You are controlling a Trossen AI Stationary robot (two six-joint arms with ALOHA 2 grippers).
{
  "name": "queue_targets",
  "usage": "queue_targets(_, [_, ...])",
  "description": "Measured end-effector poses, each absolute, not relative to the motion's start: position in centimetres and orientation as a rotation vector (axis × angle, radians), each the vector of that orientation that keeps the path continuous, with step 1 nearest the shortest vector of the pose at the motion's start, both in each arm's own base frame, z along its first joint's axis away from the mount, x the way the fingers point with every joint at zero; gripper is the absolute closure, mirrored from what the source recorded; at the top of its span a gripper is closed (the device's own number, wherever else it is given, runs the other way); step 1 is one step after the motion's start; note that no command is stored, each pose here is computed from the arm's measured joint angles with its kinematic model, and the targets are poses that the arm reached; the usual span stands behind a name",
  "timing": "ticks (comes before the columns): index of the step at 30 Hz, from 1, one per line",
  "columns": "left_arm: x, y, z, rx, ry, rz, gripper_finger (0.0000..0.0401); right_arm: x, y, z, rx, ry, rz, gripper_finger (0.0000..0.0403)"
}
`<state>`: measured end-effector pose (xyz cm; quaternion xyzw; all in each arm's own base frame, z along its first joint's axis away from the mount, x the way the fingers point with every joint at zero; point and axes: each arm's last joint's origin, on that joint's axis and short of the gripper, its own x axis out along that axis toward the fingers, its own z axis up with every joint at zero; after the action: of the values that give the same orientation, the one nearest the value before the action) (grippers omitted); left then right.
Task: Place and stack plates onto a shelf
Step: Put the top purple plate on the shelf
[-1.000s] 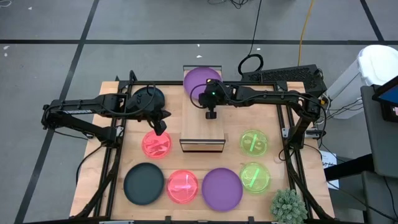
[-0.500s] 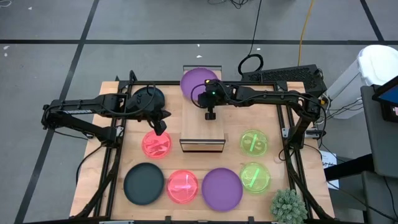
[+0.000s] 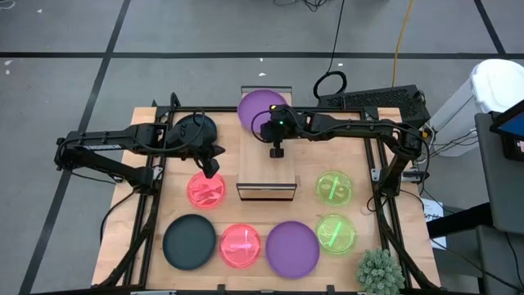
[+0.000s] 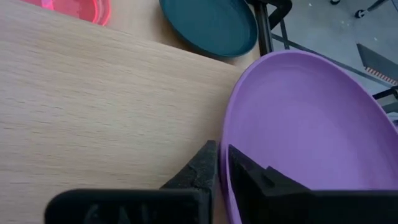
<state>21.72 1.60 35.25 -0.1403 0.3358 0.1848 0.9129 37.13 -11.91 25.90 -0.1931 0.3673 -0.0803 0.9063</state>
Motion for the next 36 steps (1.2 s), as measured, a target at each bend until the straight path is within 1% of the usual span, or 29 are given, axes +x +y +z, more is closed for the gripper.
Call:
queue_targets(5, [21.7, 1.6, 35.2, -0.289, 0.692, 0.381, 0.04, 37.1, -12.1, 25.9, -0.422, 0.782, -0.235, 0.0353])
queue_targets(13, [21.7, 1.6, 35.2, -0.293, 0.691, 0.382, 0.04, 36.5, -11.9, 27.2, -0.411, 0.744, -0.247, 0.0329])
queue_targets(18, [21.7, 1.6, 35.2, -0.29, 0.691, 0.381, 0.04, 36.5, -11.9, 27.2, -0.368, 0.741, -0.262, 0.0319])
queue_targets(25, [21.7, 1.6, 35.2, -0.291, 0.691, 0.381, 0.04, 36.5, -11.9, 27.1, -0.304, 0.735, -0.281, 0.0324])
queue_targets(31, [21.7, 1.6, 35.2, -0.292, 0.691, 0.382, 0.04, 36.2, -12.2, 26.8, -0.259, 0.727, -0.205, 0.0334])
queue_targets(36, [21.7, 1.6, 35.2, -0.293, 0.69, 0.382, 0.04, 35.8, -12.2, 25.6, -0.25, 0.764, -0.196, 0.0343])
